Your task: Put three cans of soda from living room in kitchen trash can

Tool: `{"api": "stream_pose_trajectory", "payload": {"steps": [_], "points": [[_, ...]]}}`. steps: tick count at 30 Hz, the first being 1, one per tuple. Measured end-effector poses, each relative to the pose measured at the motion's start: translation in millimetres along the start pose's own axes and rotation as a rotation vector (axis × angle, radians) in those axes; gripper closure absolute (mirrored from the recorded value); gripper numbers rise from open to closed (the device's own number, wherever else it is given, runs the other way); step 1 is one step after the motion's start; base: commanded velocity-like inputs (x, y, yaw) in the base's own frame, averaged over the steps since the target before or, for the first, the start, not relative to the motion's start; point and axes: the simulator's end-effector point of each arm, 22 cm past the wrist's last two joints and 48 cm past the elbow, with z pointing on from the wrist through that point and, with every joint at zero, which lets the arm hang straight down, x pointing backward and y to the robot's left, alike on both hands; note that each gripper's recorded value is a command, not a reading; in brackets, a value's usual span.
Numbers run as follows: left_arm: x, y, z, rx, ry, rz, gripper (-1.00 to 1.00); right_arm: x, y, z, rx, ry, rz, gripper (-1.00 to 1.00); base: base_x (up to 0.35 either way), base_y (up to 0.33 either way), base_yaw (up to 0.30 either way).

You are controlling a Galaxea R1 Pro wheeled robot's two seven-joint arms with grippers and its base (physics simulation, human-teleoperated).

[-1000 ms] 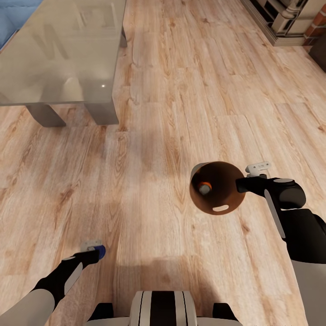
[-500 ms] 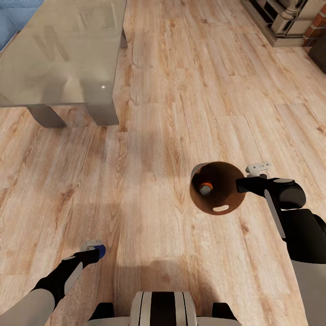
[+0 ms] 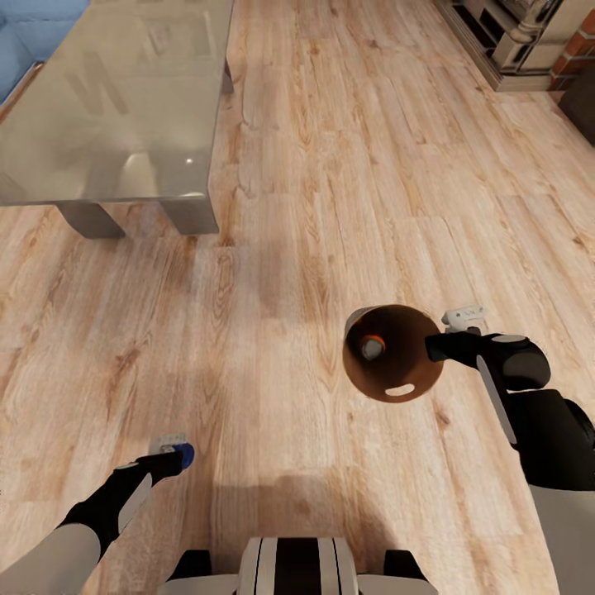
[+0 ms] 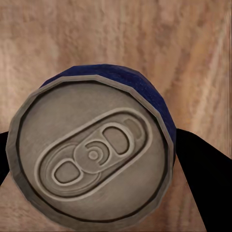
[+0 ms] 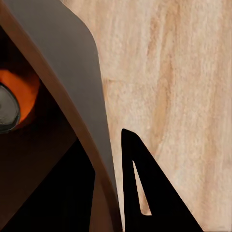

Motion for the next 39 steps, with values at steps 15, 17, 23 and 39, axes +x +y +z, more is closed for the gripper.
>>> {"api": "stream_pose_trajectory", "payload": {"steps": [15,17,23,39], "points": [[-92,-29,-55.8,0.064,-0.098,0.008,1.0,14,19,-19.2,-0.04,0.024,0.005,1.0,0.0,0.0,0.0],[-105,-33,-65.3,0.073,-0.11,0.011,1.0,10,21,-22.2,-0.049,0.015,0.009,1.0,0.0,0.0,0.0],[-147,-49,-99.3,0.104,-0.16,0.037,1.0,-4,48,-30.6,-0.104,-0.008,0.048,1.0,0.0,0.0,0.0],[-228,-106,-205.5,0.3,-0.335,0.086,1.0,33,34,-54.4,-0.063,-0.011,0.06,1.0,0.0,0.0,0.0]]}}
